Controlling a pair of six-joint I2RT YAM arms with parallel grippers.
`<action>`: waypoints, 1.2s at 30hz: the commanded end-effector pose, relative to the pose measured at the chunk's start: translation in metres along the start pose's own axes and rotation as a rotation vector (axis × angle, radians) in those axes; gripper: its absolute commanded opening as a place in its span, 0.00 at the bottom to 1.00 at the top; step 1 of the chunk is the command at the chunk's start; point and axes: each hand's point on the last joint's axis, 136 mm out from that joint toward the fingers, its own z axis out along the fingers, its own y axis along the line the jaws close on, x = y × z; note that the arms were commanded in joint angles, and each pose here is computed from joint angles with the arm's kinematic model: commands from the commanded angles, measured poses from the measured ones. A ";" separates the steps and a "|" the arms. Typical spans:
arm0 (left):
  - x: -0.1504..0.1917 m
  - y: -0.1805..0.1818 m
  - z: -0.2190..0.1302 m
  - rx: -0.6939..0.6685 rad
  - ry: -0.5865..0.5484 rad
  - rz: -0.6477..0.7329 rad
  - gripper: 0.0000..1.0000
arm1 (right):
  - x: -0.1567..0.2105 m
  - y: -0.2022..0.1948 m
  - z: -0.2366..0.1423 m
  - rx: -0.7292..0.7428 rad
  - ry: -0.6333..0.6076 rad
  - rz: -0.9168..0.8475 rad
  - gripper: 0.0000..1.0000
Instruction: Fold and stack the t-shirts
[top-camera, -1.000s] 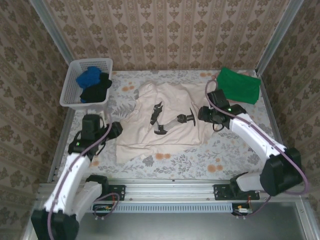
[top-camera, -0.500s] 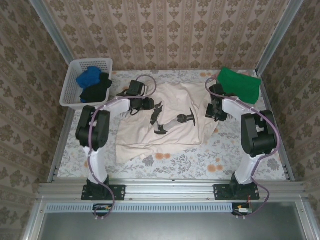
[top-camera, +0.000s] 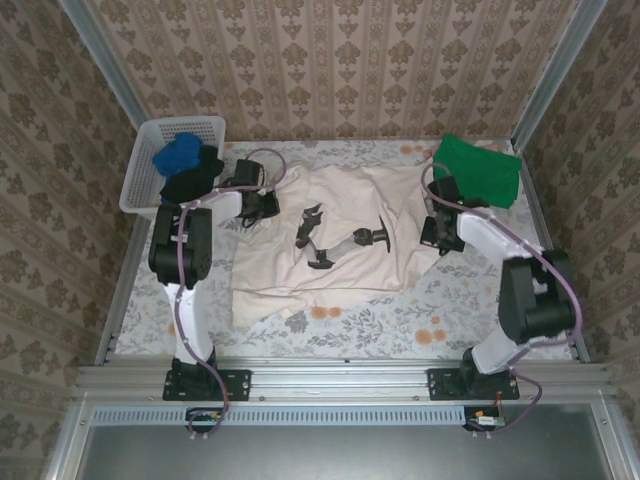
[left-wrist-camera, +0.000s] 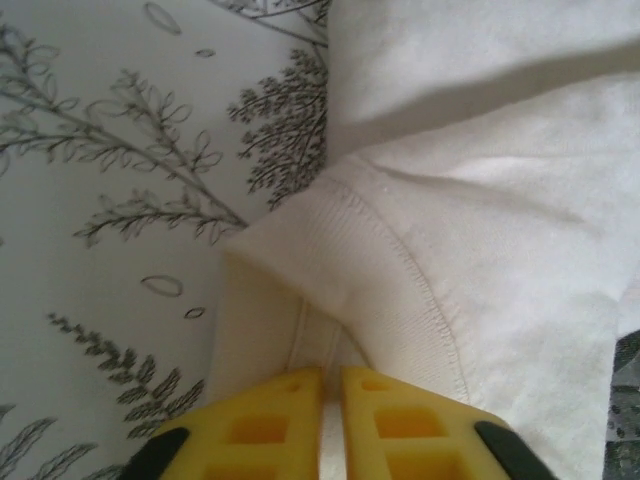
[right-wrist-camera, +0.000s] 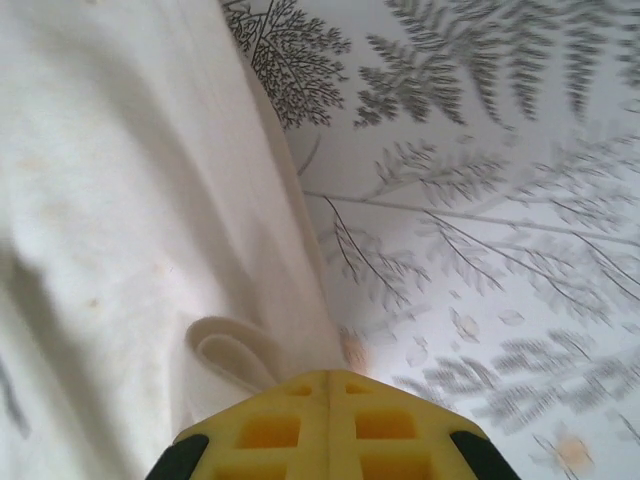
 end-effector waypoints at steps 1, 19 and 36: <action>0.021 0.019 -0.004 -0.044 0.057 -0.029 0.11 | 0.011 -0.021 -0.032 0.004 -0.070 0.099 0.00; 0.007 0.045 -0.045 -0.101 -0.017 -0.078 0.04 | 0.038 -0.086 -0.125 -0.038 -0.379 0.416 0.06; 0.001 -0.078 -0.039 0.031 -0.014 0.171 0.31 | -0.042 0.035 -0.123 -0.395 -0.371 0.189 0.48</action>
